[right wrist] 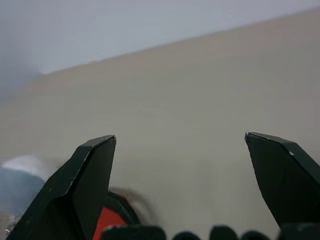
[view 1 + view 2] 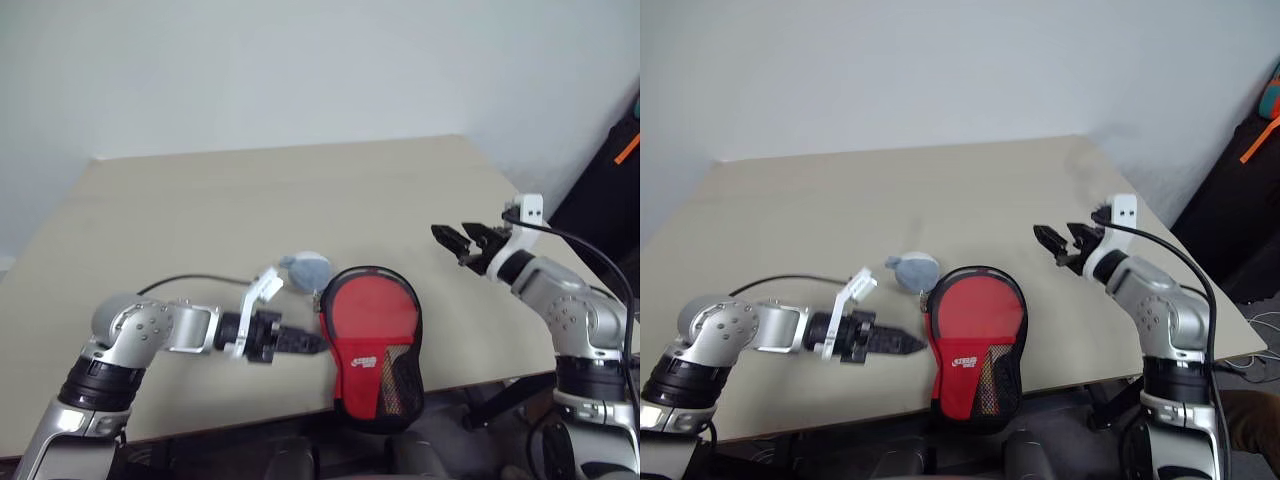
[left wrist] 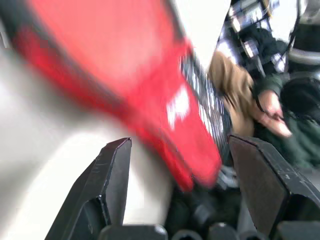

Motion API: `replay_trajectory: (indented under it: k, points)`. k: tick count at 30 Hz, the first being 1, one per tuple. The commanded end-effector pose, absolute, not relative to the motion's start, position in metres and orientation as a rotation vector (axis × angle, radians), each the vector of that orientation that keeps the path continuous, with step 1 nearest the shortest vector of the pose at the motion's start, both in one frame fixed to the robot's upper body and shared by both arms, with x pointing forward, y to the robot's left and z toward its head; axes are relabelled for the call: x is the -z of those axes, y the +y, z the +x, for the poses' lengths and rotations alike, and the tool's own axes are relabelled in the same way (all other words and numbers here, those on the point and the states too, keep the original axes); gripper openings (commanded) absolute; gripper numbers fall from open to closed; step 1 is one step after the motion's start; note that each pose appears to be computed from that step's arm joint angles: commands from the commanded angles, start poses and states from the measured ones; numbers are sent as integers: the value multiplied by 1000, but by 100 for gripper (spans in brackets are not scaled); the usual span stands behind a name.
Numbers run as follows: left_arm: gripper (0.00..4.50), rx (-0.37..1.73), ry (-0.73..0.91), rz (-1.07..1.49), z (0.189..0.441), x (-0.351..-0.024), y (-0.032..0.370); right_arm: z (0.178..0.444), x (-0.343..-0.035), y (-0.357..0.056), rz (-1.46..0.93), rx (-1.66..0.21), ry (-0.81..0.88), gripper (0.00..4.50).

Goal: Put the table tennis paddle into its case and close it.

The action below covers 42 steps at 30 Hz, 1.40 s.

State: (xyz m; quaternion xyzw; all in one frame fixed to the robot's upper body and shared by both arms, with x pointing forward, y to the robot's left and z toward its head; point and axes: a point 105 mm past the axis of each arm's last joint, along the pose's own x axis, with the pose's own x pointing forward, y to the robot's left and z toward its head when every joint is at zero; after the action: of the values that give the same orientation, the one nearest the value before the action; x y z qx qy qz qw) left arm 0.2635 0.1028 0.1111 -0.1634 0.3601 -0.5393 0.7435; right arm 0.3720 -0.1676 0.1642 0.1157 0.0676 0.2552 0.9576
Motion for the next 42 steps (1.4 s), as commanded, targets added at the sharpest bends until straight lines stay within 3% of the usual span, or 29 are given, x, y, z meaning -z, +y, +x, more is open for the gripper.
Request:
replay_trajectory:
  k: [1, 5, 10, 14, 20, 26, 34, 42]
  points:
    - [321, 1297, 644, -245, 266, -123, 70, 384, -183, -155, 211, -559, 76, 450]
    - [321, 1317, 641, -71, 262, -88, 41, 398, -189, -145, 208, -562, 62, 450]
    - [321, 1254, 642, 9, 275, -57, 31, 403, -191, -133, 222, -602, 60, 450]
    - [321, 1264, 700, 183, 261, -20, 36, 407, -179, -99, 154, -700, 126, 450]
    - [321, 1277, 701, 174, 259, -19, 35, 400, -170, -32, 206, -958, 273, 450]
    - [321, 1284, 710, 165, 256, -18, 32, 400, -156, 15, 180, -1078, 393, 450]
    - [321, 1250, 708, 120, 255, -17, 31, 389, -119, 37, 123, -1150, 560, 450]
    - [321, 1225, 698, 108, 256, -18, 32, 381, -105, 49, 58, -1181, 627, 450]
